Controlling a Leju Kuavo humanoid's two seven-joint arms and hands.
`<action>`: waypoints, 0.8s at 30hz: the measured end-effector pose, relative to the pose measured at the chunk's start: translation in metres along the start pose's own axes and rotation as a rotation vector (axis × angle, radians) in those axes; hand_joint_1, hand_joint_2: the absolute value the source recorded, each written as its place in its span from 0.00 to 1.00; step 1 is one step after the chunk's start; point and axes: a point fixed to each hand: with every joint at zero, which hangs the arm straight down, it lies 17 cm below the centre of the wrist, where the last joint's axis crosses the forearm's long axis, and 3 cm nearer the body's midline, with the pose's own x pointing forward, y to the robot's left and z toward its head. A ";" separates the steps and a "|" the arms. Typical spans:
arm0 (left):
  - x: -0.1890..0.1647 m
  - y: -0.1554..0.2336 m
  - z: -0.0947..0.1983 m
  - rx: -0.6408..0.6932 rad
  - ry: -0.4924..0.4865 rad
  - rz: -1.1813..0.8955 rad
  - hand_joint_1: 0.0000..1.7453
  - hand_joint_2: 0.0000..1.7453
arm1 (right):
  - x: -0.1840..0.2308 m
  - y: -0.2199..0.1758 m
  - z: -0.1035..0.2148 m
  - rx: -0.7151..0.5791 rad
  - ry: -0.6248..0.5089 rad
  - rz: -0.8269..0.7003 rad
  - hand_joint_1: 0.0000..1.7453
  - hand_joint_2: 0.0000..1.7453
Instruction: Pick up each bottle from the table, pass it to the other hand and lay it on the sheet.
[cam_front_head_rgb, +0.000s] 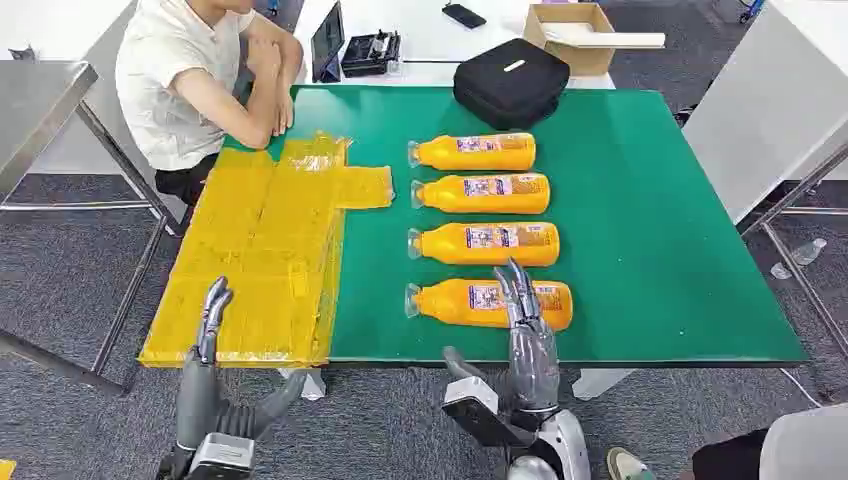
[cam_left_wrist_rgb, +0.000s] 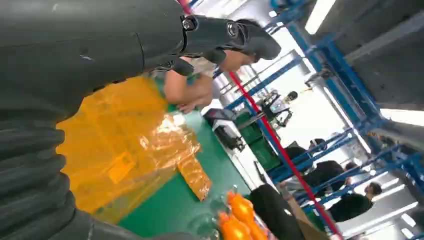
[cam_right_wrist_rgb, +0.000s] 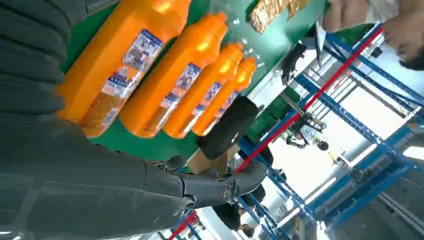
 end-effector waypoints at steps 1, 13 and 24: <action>0.003 -0.004 -0.003 -0.005 -0.005 0.002 0.00 1.00 | -0.002 -0.001 0.001 -0.001 0.003 -0.006 0.00 1.00; 0.017 -0.025 -0.021 -0.022 -0.021 0.162 0.00 1.00 | -0.025 -0.006 0.011 0.014 0.055 0.056 0.00 1.00; 0.019 -0.048 -0.022 -0.066 -0.028 0.200 0.00 1.00 | -0.053 -0.014 0.004 0.056 0.107 0.268 0.00 1.00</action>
